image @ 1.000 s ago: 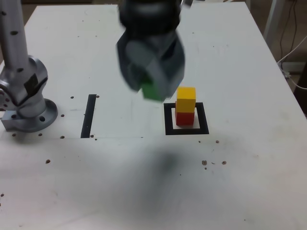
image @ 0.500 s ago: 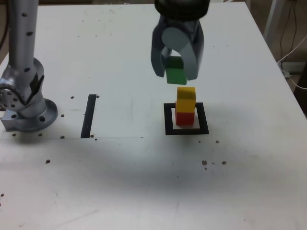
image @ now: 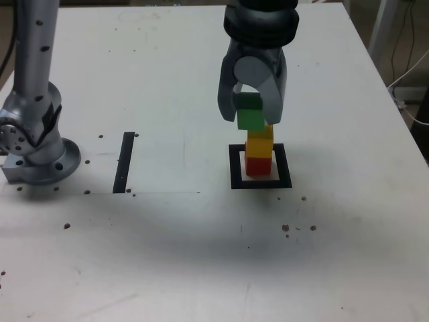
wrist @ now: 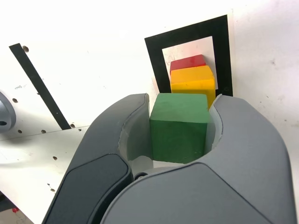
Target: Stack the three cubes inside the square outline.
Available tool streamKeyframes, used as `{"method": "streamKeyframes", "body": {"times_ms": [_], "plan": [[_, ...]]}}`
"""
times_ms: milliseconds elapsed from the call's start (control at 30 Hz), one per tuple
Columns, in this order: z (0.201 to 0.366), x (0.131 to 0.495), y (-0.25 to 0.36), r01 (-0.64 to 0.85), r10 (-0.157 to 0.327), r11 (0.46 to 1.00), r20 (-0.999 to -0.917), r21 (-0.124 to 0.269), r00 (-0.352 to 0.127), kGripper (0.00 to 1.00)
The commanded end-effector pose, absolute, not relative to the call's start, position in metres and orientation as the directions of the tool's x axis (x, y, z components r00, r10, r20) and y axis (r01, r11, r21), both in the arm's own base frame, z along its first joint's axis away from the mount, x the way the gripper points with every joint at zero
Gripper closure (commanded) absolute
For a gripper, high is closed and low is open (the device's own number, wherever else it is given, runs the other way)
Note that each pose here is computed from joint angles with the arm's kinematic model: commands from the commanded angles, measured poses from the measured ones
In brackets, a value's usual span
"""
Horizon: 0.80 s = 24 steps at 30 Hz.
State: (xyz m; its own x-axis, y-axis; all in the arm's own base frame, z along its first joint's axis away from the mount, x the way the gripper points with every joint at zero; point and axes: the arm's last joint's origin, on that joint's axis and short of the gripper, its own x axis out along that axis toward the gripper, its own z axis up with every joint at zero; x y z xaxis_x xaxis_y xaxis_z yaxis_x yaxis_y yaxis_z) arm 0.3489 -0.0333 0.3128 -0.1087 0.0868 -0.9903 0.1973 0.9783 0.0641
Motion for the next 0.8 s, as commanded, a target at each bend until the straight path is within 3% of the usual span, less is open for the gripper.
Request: {"method": "streamKeyframes", "body": {"times_ms": [0,367,767], "plan": [[0.309,0.352,-0.033,0.191,0.085,0.980,-0.9904,0.063,-0.109,0.97],[0.302,0.361,-0.034,0.186,0.076,0.981,-0.9946,0.062,-0.070,0.97],[0.297,0.362,-0.034,0.188,0.083,0.980,-0.9924,0.065,-0.090,0.97]]}}
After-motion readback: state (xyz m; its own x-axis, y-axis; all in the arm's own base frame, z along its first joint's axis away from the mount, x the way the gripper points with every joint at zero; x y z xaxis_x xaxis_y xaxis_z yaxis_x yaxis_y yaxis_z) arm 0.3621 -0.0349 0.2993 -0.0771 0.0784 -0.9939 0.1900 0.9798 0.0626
